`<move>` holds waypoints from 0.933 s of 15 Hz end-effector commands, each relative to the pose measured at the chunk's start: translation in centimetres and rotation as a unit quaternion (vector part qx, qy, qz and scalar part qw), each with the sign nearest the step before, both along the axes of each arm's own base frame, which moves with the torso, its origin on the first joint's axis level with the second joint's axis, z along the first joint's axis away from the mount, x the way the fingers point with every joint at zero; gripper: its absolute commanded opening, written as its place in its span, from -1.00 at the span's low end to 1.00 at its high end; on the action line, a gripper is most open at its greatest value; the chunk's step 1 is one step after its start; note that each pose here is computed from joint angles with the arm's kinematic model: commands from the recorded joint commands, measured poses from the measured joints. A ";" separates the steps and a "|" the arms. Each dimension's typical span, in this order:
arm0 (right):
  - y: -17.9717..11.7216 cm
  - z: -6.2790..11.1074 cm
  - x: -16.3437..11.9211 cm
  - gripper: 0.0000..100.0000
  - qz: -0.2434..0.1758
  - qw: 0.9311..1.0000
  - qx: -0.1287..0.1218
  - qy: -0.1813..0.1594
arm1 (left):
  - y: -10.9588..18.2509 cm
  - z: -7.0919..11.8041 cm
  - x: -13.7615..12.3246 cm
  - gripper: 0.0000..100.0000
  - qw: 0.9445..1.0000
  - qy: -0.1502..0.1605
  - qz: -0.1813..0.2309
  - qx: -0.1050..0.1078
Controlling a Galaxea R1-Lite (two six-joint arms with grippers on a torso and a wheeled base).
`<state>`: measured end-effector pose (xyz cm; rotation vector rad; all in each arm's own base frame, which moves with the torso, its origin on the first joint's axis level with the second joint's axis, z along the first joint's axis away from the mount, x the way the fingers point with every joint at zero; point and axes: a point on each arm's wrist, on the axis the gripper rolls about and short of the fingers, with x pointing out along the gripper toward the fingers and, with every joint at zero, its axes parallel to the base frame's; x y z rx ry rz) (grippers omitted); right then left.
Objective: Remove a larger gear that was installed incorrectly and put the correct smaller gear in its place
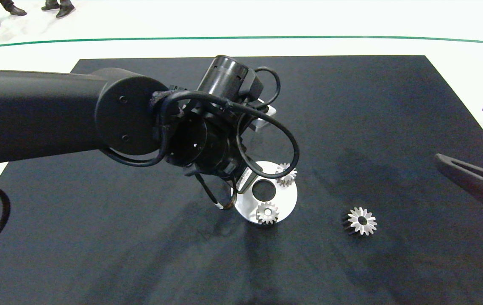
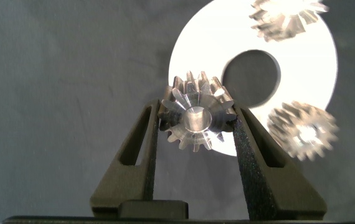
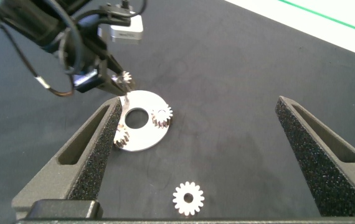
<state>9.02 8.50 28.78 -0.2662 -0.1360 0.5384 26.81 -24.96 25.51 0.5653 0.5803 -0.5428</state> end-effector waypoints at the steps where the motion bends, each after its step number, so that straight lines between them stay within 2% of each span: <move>1: 0.0 0.0 0.0 1.00 -0.001 1.000 -0.001 0.000 | 0.1 -0.8 1.0 -0.68 1.000 0.007 0.010 0.009; 7: 0.1 -0.1 0.1 1.00 -0.001 1.000 -0.002 0.001 | 1.2 -0.9 1.3 -0.68 0.999 0.019 0.025 0.019; 14: 0.2 -0.2 0.2 1.00 -0.001 1.000 -0.004 0.003 | 0.1 -1.2 0.9 -0.68 1.000 0.019 0.011 0.019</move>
